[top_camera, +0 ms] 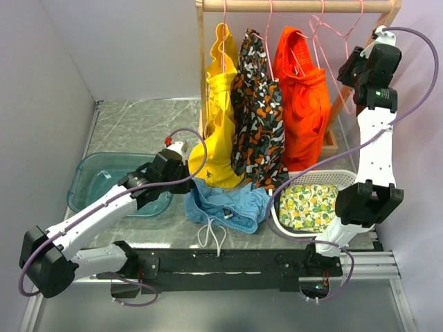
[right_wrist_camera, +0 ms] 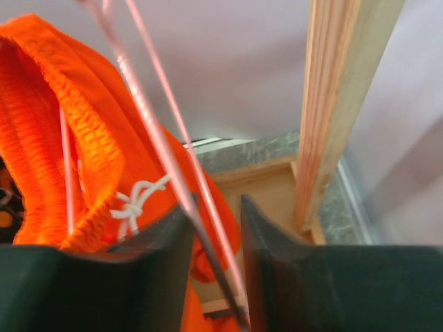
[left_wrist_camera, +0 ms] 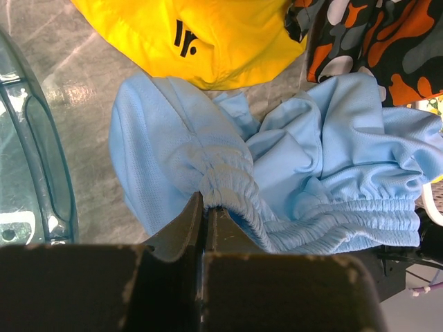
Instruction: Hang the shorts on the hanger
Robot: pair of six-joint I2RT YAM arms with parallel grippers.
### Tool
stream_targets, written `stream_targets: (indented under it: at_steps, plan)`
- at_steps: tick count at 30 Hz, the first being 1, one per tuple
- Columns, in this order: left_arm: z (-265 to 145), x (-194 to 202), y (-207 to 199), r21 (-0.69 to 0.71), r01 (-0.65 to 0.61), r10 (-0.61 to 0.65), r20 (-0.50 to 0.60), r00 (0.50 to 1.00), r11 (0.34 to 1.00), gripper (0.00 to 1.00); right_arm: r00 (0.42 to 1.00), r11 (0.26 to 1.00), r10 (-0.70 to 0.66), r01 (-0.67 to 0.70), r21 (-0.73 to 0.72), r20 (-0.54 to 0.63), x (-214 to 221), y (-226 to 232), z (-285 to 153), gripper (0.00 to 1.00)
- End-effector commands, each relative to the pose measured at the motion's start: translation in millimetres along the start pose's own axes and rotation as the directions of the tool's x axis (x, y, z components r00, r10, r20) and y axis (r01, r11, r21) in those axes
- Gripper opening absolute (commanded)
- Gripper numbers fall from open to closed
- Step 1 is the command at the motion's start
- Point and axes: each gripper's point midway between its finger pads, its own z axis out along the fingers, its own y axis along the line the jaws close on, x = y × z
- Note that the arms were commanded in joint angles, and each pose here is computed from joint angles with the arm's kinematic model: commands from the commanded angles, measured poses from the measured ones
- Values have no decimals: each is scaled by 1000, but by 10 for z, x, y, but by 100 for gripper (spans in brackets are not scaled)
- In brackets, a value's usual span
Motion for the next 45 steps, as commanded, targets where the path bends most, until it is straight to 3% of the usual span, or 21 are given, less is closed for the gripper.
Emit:
stream_targets:
  at_steps: [1,6,8,18,28,38,45]
  plan:
    - [7,-68,-92,51,-11,10,22,1000,999,1,996,999,-9,12,-31,88,-290,73,-174,26]
    - [-4,-83,-107,59,-8,7,27,1000,998,1,997,999,-1,3,-40,74,-309,91,-147,4]
    - [-8,-76,-104,60,-8,7,26,1000,998,1,996,999,4,0,-46,88,-371,123,-176,0]
    - [-10,-102,-132,70,-1,-1,31,1000,998,1,986,996,7,8,-92,166,-758,305,-400,0]
    - [-11,-107,-108,64,3,-5,33,999,998,1,994,991,35,-20,-136,108,-483,444,-612,0]
    - [-45,-145,-124,71,17,-20,51,998,997,1,977,993,65,-44,-108,202,-638,492,-1277,0]
    - [-54,-200,-100,54,25,-29,57,998,998,1,977,981,118,-87,-171,179,-495,597,-1693,0]
